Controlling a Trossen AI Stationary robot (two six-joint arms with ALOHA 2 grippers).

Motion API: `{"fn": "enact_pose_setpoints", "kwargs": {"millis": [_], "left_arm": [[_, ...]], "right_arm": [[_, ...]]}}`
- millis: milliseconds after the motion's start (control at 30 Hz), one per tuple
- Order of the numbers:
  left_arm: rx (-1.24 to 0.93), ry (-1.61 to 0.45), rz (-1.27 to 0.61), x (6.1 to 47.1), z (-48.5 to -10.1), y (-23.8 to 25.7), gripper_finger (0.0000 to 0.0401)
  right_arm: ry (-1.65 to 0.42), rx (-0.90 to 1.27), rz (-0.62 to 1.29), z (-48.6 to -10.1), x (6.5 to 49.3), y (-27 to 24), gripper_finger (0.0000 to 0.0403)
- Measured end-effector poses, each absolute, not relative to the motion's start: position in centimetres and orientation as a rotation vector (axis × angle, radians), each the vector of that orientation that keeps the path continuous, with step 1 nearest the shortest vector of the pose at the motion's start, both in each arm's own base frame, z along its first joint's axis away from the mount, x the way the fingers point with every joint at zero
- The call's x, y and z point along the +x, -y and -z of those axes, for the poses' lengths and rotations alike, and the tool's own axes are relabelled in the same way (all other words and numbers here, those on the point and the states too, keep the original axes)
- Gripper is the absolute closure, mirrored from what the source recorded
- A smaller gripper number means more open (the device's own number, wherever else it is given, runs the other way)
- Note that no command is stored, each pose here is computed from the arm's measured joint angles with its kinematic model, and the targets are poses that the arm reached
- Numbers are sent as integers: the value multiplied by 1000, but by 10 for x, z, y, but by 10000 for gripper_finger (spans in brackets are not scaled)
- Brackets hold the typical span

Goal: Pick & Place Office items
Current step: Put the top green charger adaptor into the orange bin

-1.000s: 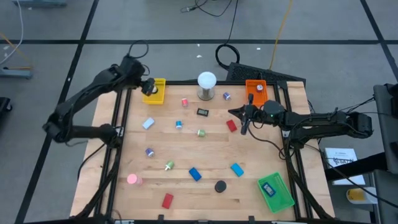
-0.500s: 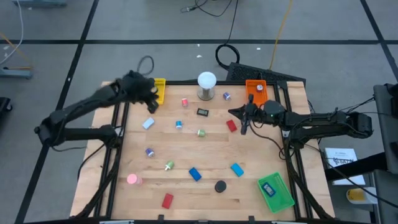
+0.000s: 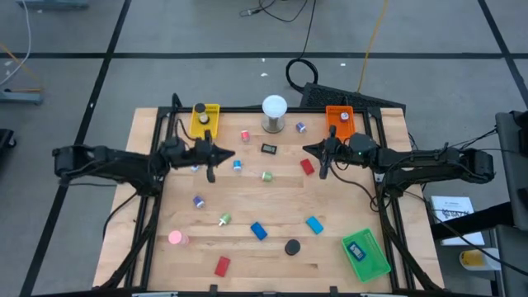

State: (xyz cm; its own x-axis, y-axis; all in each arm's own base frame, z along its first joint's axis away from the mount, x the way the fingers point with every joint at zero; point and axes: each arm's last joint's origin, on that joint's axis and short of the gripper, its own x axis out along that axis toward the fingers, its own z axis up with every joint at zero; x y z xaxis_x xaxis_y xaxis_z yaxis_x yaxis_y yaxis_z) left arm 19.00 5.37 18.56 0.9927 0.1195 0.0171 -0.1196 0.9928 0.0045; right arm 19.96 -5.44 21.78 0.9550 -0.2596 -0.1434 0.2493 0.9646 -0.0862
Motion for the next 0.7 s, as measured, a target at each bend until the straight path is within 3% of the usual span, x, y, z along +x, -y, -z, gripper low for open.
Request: {"fn": "enact_pose_setpoints", "kwargs": {"millis": [200, 700], "left_arm": [[-12, -95, -135, 197, -163, -41, 397], [4, -225, -84, 252, -145, -16, 378]], "right_arm": [[-166, -31, 284, -218, 201, 49, 399], [-409, 117, 356, -218, 215, 16, 399]]}}
